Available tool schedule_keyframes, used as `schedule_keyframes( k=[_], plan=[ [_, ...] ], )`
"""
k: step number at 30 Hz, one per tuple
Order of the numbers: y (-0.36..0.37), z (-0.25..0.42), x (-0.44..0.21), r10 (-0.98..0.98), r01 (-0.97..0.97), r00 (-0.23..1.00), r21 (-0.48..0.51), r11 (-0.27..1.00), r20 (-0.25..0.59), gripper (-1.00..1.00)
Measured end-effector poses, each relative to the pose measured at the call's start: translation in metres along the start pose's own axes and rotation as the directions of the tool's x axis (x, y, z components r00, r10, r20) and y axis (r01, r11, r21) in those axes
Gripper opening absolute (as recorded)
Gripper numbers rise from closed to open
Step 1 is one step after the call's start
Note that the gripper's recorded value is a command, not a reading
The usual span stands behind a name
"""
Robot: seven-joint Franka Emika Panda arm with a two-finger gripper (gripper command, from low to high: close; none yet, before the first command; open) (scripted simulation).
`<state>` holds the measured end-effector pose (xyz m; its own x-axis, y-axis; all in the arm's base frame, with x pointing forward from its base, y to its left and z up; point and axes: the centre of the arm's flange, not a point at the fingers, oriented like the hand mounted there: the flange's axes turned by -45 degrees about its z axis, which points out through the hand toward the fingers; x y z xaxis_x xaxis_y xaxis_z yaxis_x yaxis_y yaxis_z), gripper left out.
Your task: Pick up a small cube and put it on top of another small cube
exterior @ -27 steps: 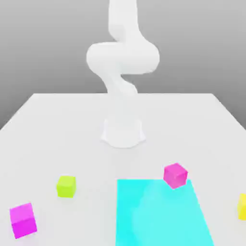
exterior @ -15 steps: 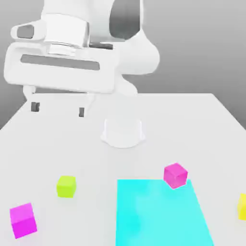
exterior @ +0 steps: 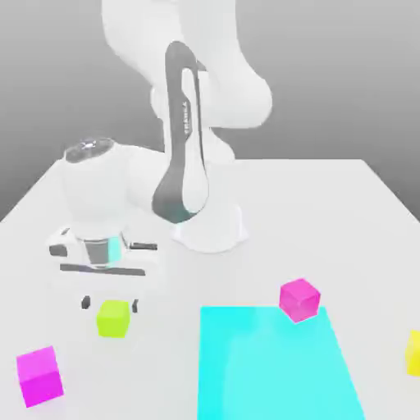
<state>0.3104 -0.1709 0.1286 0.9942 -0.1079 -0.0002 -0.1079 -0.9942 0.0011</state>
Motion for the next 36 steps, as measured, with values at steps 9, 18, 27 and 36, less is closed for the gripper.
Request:
schedule_keyframes(
  k=[9,18,27,36],
  plan=[
    [0.000,-0.011,0.001,0.000,0.000,1.000,0.002,1.000,0.000,-1.00],
    [0.016,-0.071,0.032,-0.093,0.093,0.996,0.003,0.996,0.000,-1.00],
    [0.061,-0.109,0.122,-0.363,0.363,0.932,0.003,0.932,0.000,-1.00],
    [0.069,-0.056,0.136,-0.407,0.407,0.913,0.002,0.913,0.000,1.00]
  ],
)
